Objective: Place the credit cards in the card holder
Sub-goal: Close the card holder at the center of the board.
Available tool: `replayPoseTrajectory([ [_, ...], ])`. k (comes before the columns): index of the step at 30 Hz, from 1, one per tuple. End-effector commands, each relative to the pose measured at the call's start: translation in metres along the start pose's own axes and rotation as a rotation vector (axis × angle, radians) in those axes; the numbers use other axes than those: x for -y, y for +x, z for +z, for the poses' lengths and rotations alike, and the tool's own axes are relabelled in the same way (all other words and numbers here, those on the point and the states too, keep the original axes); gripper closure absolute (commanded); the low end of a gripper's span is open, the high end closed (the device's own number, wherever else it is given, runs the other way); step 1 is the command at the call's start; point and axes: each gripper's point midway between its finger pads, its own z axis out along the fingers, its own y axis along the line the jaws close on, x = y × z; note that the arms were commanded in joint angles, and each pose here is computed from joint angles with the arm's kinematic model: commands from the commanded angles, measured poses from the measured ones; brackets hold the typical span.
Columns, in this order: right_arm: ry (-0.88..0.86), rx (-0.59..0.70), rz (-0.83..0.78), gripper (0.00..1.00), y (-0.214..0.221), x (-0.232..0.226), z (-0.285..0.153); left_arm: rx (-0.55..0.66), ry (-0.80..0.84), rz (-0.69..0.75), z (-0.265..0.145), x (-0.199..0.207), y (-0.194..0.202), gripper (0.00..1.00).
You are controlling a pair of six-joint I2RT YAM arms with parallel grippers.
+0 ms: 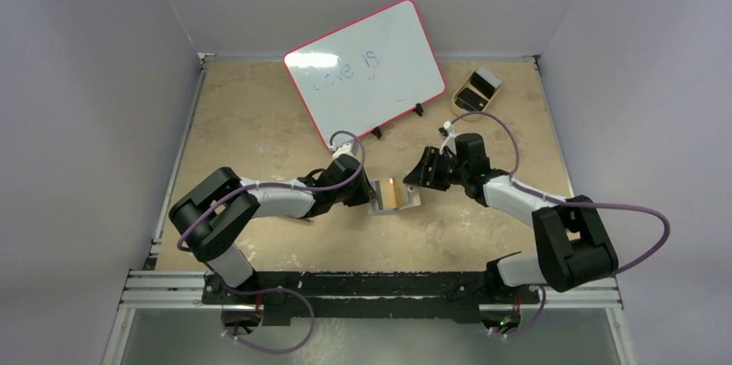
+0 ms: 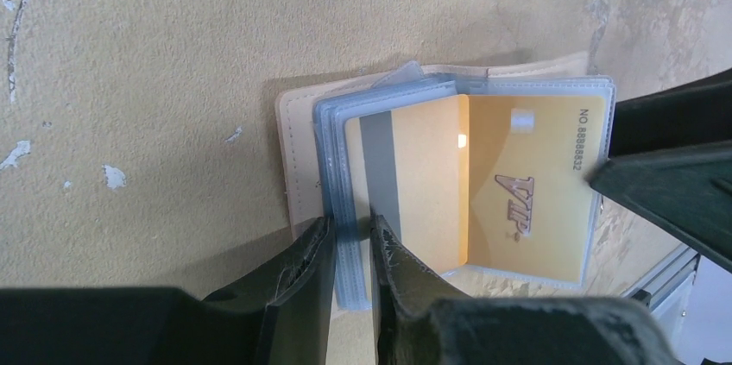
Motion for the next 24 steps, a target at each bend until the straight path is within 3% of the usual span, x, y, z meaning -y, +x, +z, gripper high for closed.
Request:
replayPoseTrajectory([
  [1,-0.212,-0.015,-0.039,0.47,-0.002,-0.051,-0.017,0.003,-0.019,0.02,0.006,-0.005,0.0,0.8],
  [5,-0.2,0.011,-0.042,0.49,-0.007,-0.051,-0.02,0.008,-0.016,0.018,0.004,-0.002,-0.002,0.8],
  [16,-0.227,-0.012,-0.02,0.68,-0.002,-0.05,-0.009,0.039,-0.016,0.03,-0.013,0.008,-0.017,0.8],
  [24,-0.31,-0.021,0.0,0.69,-0.002,-0.07,-0.01,0.077,-0.048,0.035,-0.025,0.007,-0.028,0.76],
])
